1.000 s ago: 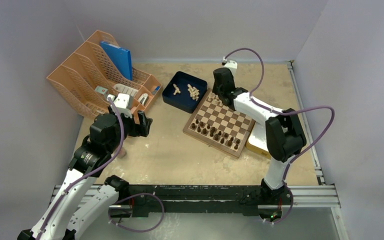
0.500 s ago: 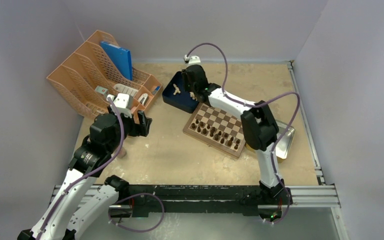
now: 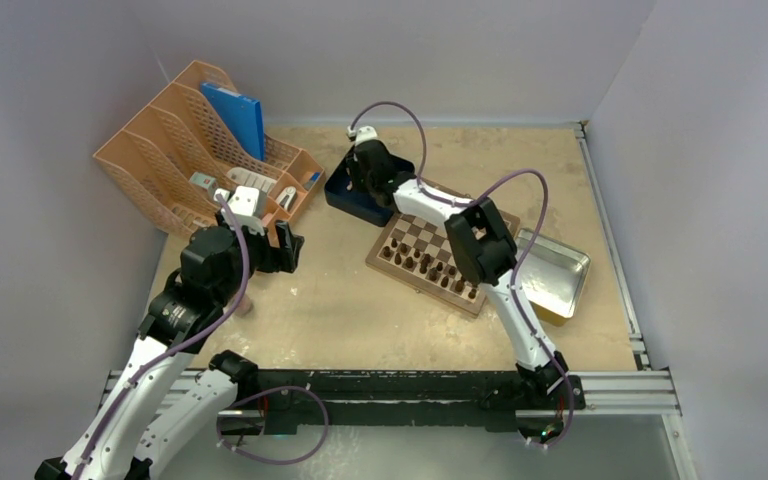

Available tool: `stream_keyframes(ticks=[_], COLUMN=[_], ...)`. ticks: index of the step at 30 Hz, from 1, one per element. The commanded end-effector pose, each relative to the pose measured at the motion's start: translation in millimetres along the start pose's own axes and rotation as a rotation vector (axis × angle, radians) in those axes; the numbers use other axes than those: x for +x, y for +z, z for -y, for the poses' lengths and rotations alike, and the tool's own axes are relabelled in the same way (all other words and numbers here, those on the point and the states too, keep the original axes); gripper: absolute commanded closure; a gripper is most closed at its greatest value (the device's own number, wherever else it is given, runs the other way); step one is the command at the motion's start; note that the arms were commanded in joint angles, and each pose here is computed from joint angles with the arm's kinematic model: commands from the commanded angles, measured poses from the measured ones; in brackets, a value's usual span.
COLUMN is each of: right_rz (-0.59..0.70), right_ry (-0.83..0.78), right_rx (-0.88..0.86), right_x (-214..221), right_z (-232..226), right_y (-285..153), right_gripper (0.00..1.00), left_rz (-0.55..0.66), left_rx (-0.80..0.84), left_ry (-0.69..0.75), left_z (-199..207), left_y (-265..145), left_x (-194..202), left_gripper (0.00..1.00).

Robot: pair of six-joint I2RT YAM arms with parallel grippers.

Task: Set up the chess pieces on the board
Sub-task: Pick up the chess piece from the storage box.

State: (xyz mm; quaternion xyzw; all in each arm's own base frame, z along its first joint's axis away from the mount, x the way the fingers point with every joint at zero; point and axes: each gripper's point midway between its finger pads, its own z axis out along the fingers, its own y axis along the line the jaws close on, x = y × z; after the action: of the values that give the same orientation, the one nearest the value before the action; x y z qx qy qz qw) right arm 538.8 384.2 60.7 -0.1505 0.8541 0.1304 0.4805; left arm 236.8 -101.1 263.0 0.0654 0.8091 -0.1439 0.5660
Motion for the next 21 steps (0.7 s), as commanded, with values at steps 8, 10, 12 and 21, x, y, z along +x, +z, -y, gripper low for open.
stream_keyframes(ticks=[8,10,12,21], right_rz=[0.094,0.092,0.093,0.1], right_ry=[-0.082,-0.094,-0.102,-0.138], right_rx=[-0.037,-0.024,-0.006,0.031], right_x=[-24.7,-21.6,-20.1,-14.8], right_z=[-15.0,-13.7,-10.3,-4.2], right_y=[8.6,11.5,14.6,25.6], right_gripper=[0.61,0.61,0.61,0.72], left_rz=[0.026,0.027,0.029,0.029], left_rx=[-0.01,-0.01,-0.009,-0.019], left_ry=[-0.004,-0.004,-0.005,-0.006], left_z=[-1.7,-1.8,-1.6,-3.3], left_y=[0.7,0.3,0.1,-0.2], left_x=[-4.7,-5.0,-5.5,-5.3], left_gripper=[0.22,0.22,0.22,0.22])
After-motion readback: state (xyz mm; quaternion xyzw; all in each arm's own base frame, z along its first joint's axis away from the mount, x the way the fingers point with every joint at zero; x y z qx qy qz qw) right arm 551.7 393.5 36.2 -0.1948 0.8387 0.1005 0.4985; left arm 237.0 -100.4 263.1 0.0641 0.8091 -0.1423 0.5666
